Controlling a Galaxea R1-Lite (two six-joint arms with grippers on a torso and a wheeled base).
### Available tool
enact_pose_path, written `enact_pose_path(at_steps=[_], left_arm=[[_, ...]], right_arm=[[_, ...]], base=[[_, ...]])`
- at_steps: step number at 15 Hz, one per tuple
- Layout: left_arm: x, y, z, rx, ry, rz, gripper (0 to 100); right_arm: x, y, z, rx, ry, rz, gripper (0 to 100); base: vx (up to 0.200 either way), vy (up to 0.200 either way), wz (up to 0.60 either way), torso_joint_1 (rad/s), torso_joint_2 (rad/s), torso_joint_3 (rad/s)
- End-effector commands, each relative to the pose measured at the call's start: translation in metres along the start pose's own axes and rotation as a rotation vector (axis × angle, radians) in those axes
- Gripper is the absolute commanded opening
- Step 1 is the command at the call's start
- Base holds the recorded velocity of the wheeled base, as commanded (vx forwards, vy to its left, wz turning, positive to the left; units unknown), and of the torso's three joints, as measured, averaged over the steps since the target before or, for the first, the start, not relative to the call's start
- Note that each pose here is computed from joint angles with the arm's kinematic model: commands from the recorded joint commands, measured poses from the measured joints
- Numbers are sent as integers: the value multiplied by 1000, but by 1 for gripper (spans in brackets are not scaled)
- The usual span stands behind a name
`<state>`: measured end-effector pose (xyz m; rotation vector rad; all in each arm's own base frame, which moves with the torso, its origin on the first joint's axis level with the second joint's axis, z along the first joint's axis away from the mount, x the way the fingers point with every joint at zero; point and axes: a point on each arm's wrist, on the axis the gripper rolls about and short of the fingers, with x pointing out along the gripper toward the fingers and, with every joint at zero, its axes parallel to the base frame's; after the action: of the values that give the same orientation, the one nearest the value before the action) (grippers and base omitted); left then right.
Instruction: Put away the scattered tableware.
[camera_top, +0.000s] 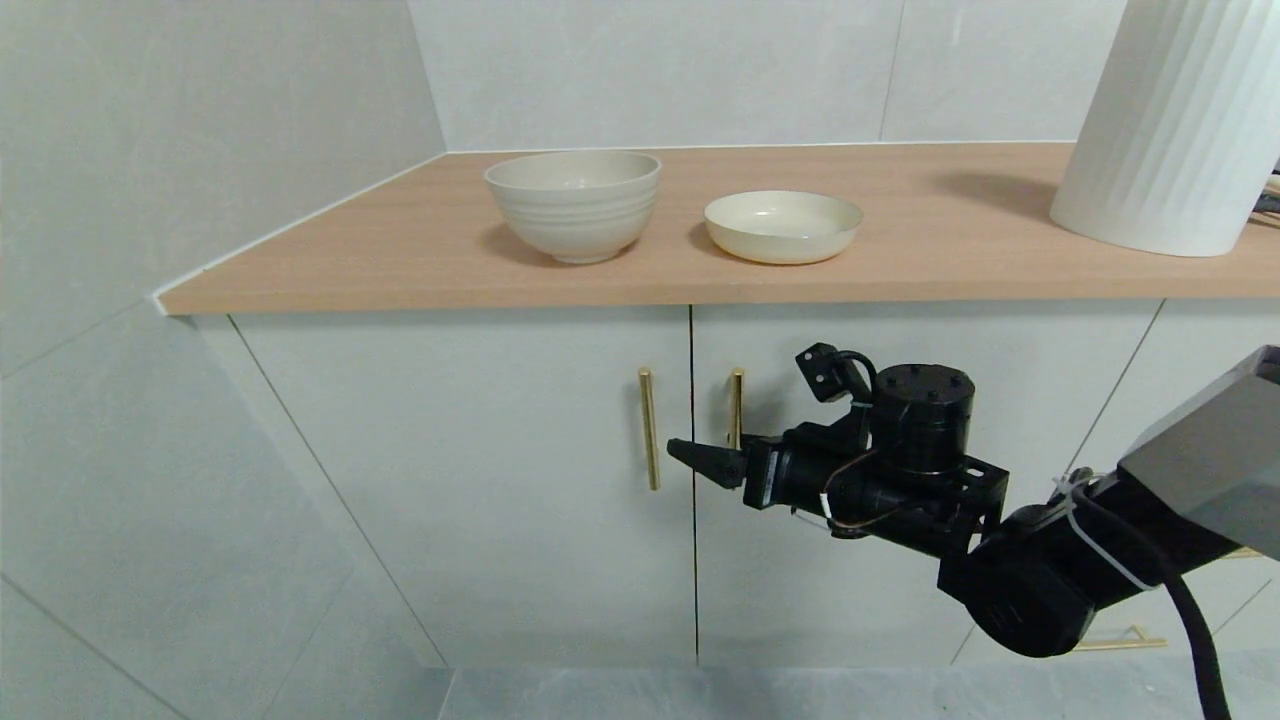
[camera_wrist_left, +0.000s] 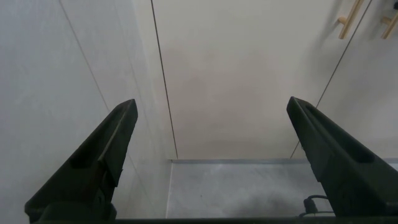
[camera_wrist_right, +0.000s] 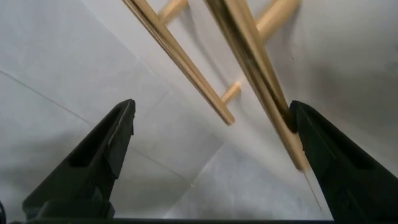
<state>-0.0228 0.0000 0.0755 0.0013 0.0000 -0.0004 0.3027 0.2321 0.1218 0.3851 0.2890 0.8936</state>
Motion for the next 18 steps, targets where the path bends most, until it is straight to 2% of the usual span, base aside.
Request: enact_pose_path(at_steps=[1, 5, 9, 13, 18], left_arm=[[0, 0, 0, 0, 0, 0, 100], [0, 0, 0, 0, 0, 0, 100], [0, 0, 0, 0, 0, 0, 100], [0, 0, 0, -1, 0, 0, 100], [0, 0, 0, -3, 0, 2, 100]], right_arm=[[2, 0, -2, 2, -4, 9, 100], [0, 11, 0, 71, -6, 45, 100], [-11, 17, 0, 82, 21, 88, 100], [-44, 36, 11, 134, 56, 187, 100], [-93, 51, 8, 138, 111, 260, 100]], base=[[0, 0, 0, 0, 0, 0], [0, 0, 0, 0, 0, 0], [0, 0, 0, 0, 0, 0], [0, 0, 0, 0, 0, 0], [0, 0, 0, 0, 0, 0]])
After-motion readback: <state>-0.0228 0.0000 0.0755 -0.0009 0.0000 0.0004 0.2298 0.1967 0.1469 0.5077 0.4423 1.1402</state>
